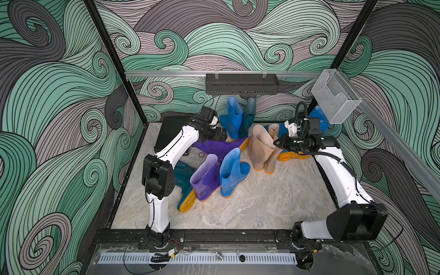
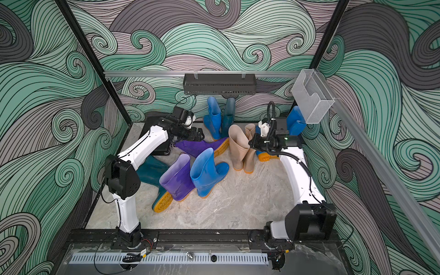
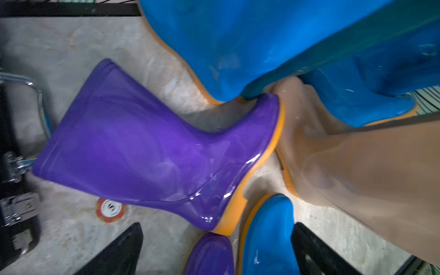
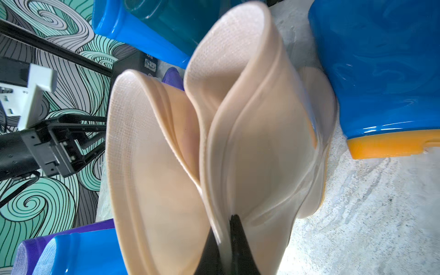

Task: Match and arrange rain boots in pairs
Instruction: Adjust the rain boot at the center of the board.

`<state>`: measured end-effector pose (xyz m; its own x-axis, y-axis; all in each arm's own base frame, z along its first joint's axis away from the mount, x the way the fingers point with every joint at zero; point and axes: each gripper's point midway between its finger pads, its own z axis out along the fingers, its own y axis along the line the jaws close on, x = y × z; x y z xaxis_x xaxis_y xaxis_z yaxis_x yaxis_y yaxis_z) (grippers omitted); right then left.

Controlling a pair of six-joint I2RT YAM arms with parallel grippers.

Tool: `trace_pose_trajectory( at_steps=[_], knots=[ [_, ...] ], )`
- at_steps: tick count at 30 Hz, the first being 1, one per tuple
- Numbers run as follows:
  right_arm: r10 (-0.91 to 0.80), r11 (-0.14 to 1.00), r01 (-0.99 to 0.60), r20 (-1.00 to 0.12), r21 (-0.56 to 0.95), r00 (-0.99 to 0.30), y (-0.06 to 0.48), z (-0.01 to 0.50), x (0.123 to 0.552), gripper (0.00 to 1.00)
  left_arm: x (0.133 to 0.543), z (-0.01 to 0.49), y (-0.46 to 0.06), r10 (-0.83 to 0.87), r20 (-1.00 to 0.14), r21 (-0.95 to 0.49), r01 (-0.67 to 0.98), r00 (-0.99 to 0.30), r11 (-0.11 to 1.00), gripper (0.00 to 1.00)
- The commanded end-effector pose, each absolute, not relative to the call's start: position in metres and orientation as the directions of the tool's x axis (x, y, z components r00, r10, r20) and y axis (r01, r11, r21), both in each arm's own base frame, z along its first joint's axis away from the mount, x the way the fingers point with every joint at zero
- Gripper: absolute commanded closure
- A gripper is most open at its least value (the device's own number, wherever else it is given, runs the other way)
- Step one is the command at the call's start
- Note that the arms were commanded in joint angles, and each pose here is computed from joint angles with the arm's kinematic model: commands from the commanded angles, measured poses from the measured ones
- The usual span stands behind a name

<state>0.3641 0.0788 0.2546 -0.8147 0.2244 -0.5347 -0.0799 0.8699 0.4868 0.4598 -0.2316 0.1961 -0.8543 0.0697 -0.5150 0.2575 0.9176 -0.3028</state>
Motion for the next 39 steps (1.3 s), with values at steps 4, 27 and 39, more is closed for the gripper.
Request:
trace_pose_trajectory(
  at_steps=[4,27,39],
  knots=[
    [0.202,0.853,-0.147,-0.576,0.501,-0.792,0.08,0.274,0.356,1.0,0.452,0.168,-0.176,-0.036,-0.321,-0.253,0.049,-0.947,0.966,0.02],
    [0.186,0.885,-0.092,-0.527,0.457,-0.829,0.072,0.272,0.352,1.0,0.51,0.037,-0.187,-0.396,-0.15,-0.448,-0.295,-0.906,0.844,0.01],
    [0.169,0.888,-0.107,-0.534,0.448,-0.828,0.073,0.278,0.353,1.0,0.541,0.057,-0.204,-0.416,-0.221,-0.575,-0.226,-0.882,0.786,0.94]
  ],
)
